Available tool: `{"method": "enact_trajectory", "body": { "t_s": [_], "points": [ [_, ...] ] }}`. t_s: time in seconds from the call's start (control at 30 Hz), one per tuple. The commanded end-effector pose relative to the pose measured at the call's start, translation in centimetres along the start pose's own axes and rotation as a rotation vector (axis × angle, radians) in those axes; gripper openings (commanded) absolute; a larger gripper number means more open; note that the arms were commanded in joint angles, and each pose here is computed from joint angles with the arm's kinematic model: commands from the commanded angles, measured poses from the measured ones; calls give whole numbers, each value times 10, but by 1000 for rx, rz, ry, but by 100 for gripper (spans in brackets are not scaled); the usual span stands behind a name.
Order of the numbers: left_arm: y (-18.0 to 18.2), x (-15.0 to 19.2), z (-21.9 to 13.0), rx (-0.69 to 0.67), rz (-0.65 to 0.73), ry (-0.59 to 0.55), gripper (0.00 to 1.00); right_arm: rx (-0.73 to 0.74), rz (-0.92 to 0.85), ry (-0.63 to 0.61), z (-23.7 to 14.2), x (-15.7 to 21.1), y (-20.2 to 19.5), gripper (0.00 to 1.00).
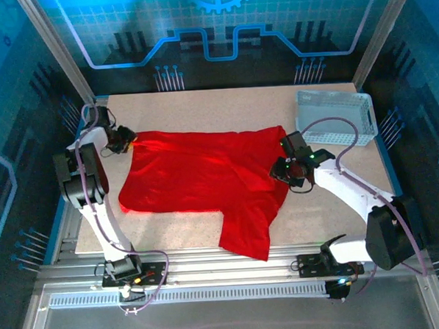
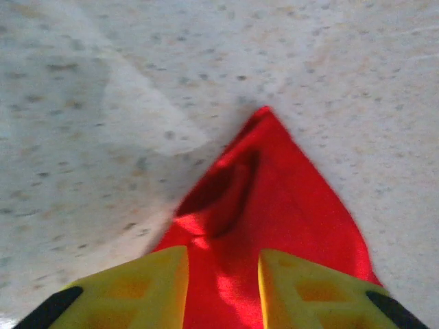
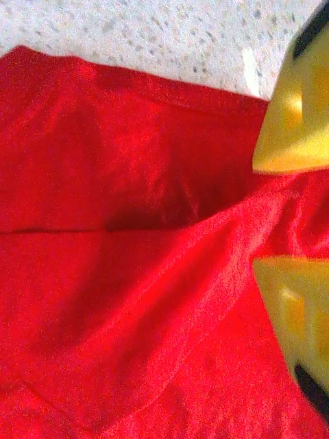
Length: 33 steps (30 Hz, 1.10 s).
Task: Fold the inside-out t-shirt
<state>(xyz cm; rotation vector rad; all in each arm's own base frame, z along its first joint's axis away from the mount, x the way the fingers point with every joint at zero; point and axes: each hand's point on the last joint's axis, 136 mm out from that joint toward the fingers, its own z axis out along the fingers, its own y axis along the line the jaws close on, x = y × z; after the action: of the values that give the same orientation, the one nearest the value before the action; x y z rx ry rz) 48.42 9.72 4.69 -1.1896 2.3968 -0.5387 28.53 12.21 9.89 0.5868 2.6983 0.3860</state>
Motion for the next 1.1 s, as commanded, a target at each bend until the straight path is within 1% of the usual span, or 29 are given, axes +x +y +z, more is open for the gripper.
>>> {"method": "enact_trajectory", "body": {
  "t_s": [0.0, 0.1, 0.17, 0.27, 0.33, 0.4, 0.5, 0.63, 0.8, 0.9, 0.97, 1.07],
  "points": [
    [11, -15, -43, -113, -21, -106, 48, 84, -43, -125, -23, -29, -1, 54],
    [-14, -22, -68, -117, 64, -177, 54, 68, -143, -215, -42, -61, 24, 60],
    [-41, -16, -73, -78, 133, -176, 56, 35, -199, -205, -35, -76, 48, 60],
    [-75, 6, -60, 10, 200, -128, 57, -2, -220, -134, -2, -86, 75, 59],
    [-90, 24, -43, 48, 229, -73, 57, -10, -221, -95, 25, -92, 87, 59],
    [-97, 40, -24, 72, 238, -16, 57, -18, -213, -51, 51, -98, 95, 58],
    [-91, 52, 5, 78, 194, 48, 57, -2, -191, -1, 88, -104, 96, 58],
    [-65, 57, 34, 4, 149, 90, 57, 28, -136, 67, 130, -107, 84, 57],
    [-38, 56, 48, -64, 84, 92, 57, 94, -93, 82, 161, -124, 66, 56],
    [-26, 52, 53, -64, 28, 78, 57, 102, -73, 84, 174, -141, 64, 56],
    [-24, 48, 56, -57, 4, 73, 57, 108, -67, 86, 186, -152, 64, 56],
    [-41, 44, 64, 13, -2, 79, 57, 85, -72, 67, 196, -179, 76, 56]
  ]
}}
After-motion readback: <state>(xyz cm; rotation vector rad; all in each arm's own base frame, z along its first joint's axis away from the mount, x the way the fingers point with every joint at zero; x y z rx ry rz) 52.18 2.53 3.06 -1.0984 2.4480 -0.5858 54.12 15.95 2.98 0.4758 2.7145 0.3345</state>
